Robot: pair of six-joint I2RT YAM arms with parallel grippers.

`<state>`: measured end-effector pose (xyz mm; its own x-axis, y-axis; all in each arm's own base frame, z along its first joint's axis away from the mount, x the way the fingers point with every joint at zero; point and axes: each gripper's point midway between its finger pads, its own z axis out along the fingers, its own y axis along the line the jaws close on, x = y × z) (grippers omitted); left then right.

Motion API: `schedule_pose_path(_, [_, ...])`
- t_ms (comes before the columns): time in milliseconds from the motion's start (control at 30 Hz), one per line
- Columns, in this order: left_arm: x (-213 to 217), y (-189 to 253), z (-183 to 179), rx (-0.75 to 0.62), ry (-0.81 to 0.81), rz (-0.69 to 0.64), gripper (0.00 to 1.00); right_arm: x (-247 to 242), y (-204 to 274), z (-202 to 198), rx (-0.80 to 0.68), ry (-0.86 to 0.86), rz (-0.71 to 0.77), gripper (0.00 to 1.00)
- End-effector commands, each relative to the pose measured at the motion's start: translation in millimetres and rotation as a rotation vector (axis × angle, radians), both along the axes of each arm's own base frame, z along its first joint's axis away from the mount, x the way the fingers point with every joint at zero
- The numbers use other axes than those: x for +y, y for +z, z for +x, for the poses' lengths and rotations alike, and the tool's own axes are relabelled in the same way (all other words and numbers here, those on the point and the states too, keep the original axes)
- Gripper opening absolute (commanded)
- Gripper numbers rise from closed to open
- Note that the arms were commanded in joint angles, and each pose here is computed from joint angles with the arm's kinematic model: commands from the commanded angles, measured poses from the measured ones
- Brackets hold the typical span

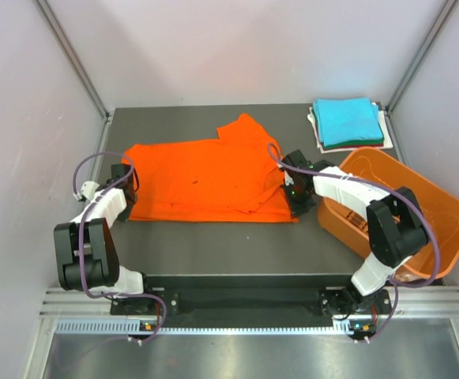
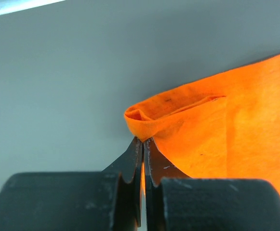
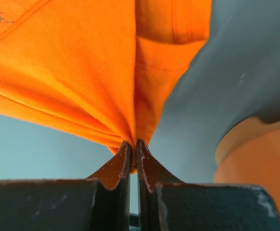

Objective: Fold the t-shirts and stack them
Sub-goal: Fold the tshirt

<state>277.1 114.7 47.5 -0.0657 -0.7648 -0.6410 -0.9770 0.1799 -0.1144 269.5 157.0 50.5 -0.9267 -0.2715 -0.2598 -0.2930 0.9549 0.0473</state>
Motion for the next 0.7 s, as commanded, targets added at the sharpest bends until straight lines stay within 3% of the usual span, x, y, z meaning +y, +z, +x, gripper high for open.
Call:
schedule_pose_path(0, [16, 10, -8, 0.074, -0.025, 0.091, 0.00, 1, 9, -11, -0.042, -0.004, -0.013, 0.00])
schedule_pose_path(233, [11, -17, -35, 0.239, -0.008, 0.051, 0.00, 2, -2, -30, -0.035, -0.020, -0.030, 0.00])
schedule_pose_path(333, [11, -22, -47, 0.305, 0.009, 0.051, 0.01, 1, -3, -31, -0.036, -0.028, -0.038, 0.05])
schedule_pose_path(433, [9, -19, -50, 0.353, 0.012, 0.041, 0.18, 2, 5, -26, -0.047, -0.035, -0.040, 0.20])
schedule_pose_path(567, [17, 12, -30, 0.316, 0.006, 0.076, 0.28, 1, 36, -6, -0.124, -0.117, -0.062, 0.30])
schedule_pose_path(600, [17, 18, -25, 0.299, -0.002, 0.076, 0.37, 2, 43, 1, -0.145, -0.149, -0.059, 0.31])
schedule_pose_path(667, [17, 30, -15, 0.250, -0.022, 0.073, 0.41, 10, 61, 17, -0.201, -0.249, -0.025, 0.34])
